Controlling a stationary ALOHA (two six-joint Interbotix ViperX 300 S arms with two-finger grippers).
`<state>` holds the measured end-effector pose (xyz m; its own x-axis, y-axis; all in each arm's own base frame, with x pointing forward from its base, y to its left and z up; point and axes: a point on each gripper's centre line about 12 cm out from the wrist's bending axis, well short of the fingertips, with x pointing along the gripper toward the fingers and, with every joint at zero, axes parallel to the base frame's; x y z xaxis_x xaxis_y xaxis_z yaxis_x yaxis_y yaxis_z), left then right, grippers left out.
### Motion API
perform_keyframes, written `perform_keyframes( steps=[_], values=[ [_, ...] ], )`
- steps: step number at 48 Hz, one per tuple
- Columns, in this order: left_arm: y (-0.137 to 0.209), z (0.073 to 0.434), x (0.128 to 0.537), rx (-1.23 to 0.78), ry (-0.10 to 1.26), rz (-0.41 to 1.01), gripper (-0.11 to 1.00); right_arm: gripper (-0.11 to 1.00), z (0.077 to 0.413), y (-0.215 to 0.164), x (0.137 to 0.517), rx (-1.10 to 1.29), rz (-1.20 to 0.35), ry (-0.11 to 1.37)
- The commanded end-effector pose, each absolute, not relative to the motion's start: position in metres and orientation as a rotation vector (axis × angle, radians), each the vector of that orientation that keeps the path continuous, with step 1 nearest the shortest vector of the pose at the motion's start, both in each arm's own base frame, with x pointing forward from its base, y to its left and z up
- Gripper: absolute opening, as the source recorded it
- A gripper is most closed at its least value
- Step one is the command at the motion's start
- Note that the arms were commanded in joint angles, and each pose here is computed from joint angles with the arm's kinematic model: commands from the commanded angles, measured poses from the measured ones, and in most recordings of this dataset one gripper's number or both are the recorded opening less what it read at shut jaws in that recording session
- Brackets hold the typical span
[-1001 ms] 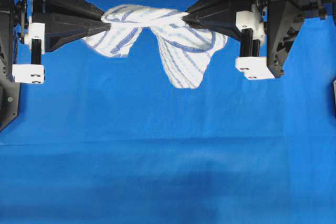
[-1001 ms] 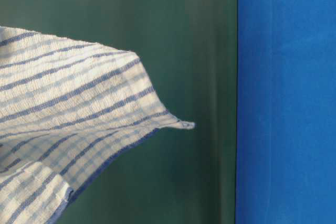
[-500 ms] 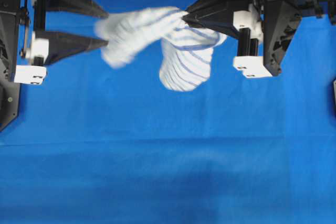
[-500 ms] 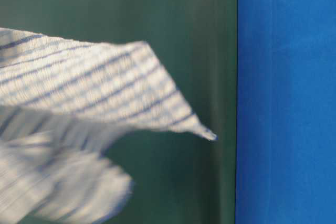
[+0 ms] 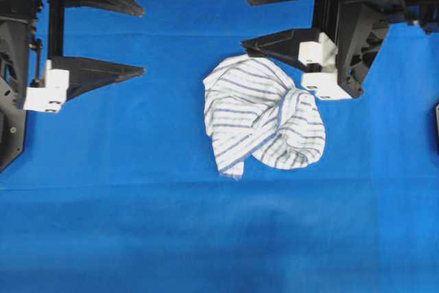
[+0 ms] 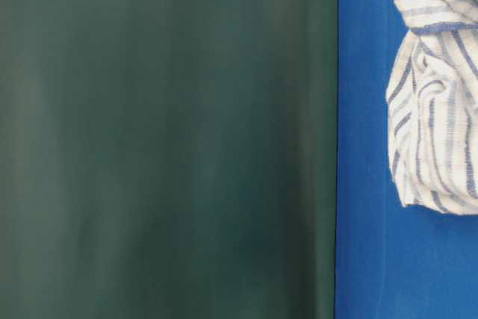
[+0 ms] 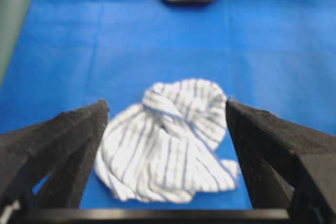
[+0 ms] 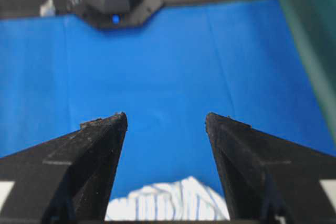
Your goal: Lift the towel with both arms.
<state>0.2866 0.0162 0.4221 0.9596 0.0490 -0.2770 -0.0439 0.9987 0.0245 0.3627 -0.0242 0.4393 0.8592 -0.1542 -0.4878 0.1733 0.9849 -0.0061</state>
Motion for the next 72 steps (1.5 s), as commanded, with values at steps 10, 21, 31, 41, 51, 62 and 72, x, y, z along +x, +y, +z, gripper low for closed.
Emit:
perform_keyframes(
  steps=[10,21,31,41,51,62,72],
  values=[
    [0.001,0.377,0.315,0.025,0.333,-0.007,0.88,0.64,0.394,-0.005,0.360,0.074,-0.142,0.617],
    [-0.007,0.326,0.342,0.024,0.406,-0.028,0.88,0.64,0.339,0.018,0.354,0.118,-0.105,0.709],
    [-0.020,0.287,0.362,0.033,0.449,-0.061,0.88,0.64,0.288,0.031,0.344,0.158,-0.079,0.754],
    [-0.026,0.244,0.376,0.034,0.522,-0.074,0.88,0.64,0.242,0.035,0.329,0.190,-0.076,0.808],
    [-0.032,0.198,0.390,0.040,0.559,-0.085,0.88,0.64,0.188,0.037,0.315,0.184,-0.061,0.879],
    [-0.044,0.163,0.403,0.050,0.588,-0.109,0.88,0.64,0.147,0.045,0.308,0.180,-0.022,0.911],
    [-0.046,0.138,0.410,0.053,0.594,-0.110,0.88,0.64,0.121,0.045,0.310,0.176,-0.023,0.961]
  ],
)
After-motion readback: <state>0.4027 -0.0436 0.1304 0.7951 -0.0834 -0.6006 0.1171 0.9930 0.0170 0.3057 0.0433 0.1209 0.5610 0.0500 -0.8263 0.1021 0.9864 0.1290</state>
